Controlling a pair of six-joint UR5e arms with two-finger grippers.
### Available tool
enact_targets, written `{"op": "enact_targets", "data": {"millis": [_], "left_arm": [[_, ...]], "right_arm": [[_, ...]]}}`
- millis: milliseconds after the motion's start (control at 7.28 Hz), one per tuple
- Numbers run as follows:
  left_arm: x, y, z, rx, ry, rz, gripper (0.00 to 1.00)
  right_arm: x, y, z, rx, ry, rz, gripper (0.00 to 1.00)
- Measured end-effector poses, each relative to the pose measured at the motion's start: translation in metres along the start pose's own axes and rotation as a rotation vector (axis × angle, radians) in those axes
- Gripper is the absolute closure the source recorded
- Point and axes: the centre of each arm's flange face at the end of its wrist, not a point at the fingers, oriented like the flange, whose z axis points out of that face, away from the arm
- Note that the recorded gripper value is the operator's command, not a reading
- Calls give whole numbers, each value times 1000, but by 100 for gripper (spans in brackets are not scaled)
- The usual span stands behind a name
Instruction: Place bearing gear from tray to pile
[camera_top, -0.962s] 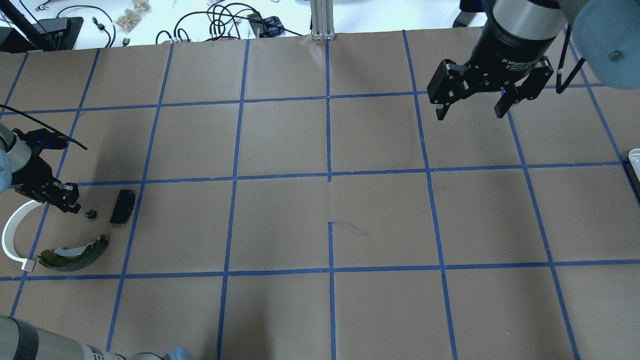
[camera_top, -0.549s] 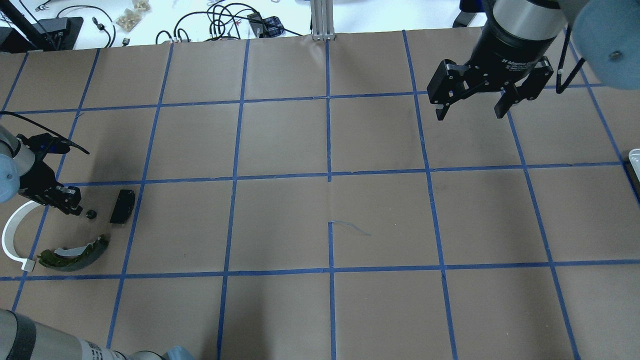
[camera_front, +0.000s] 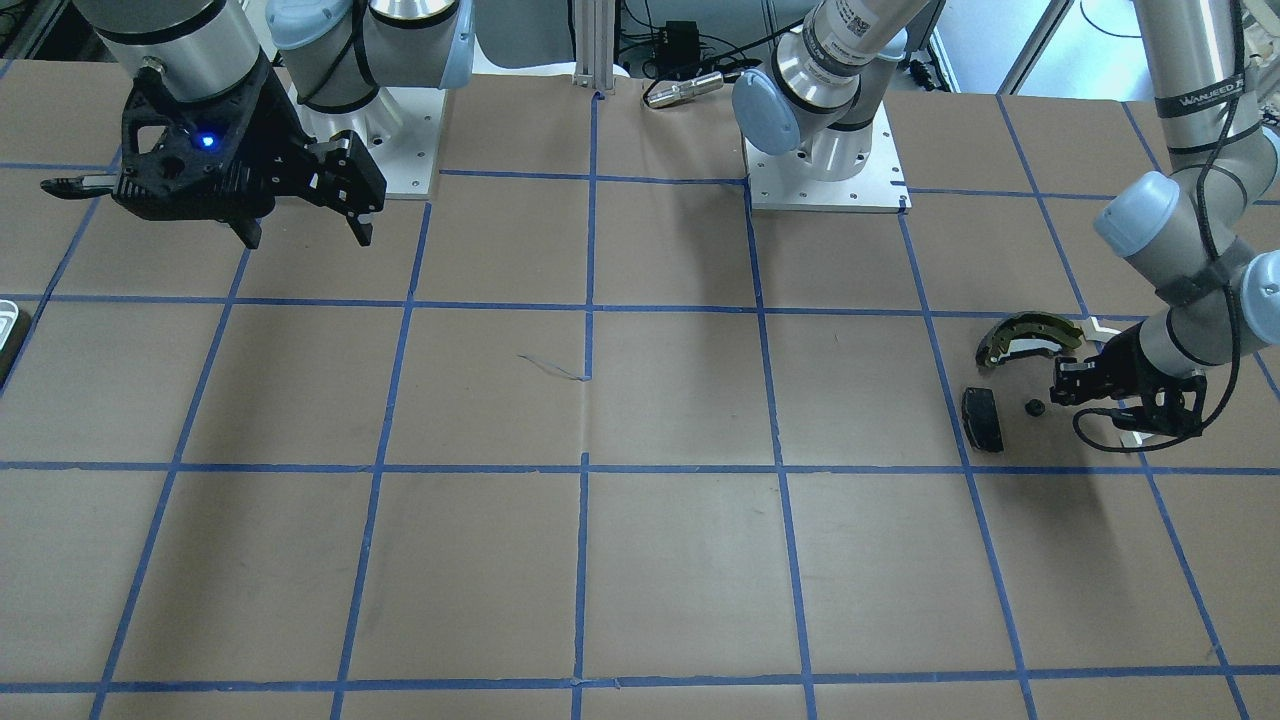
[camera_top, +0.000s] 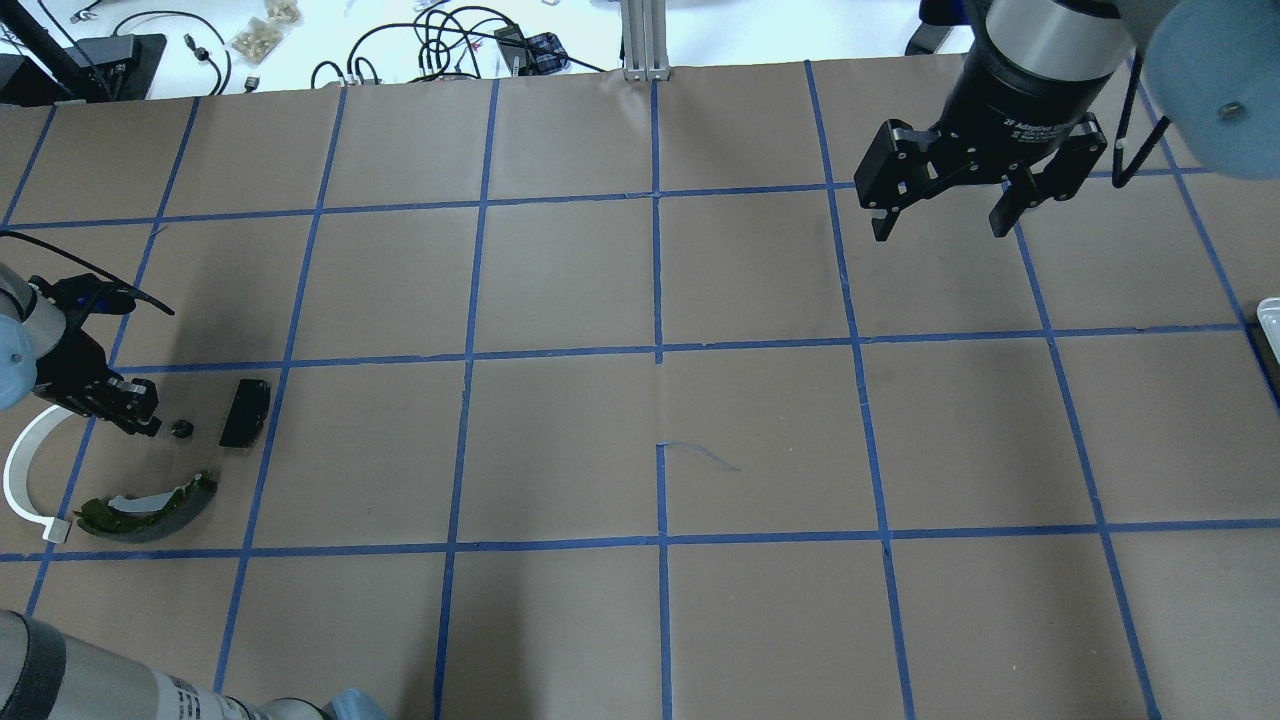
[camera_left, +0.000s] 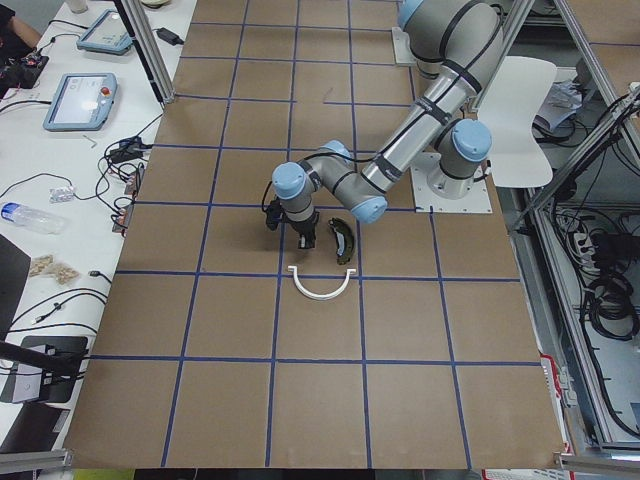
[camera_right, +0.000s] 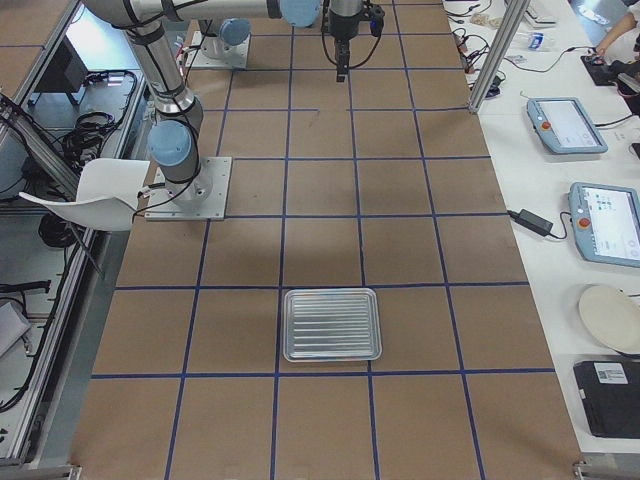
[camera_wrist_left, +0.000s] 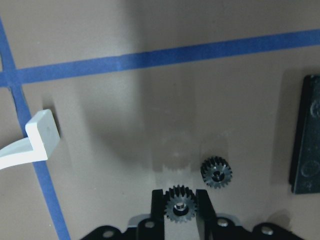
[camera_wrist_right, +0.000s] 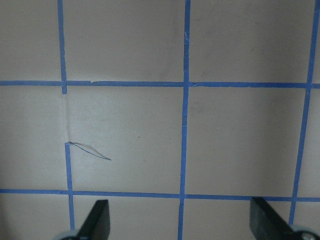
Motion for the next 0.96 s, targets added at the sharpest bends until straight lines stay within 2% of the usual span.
{"op": "enact_targets", "data": {"millis": [137, 549, 962], "left_arm": [[0, 0, 4, -5, 6, 0, 5], [-1, -2, 7, -10, 10, -4, 0], [0, -7, -34, 18, -23, -16, 0]], "right_arm": [[0, 0, 0, 0, 0, -1, 0], [0, 0, 0, -2, -1, -1, 0], [0, 0, 0, -3, -2, -1, 0]]}}
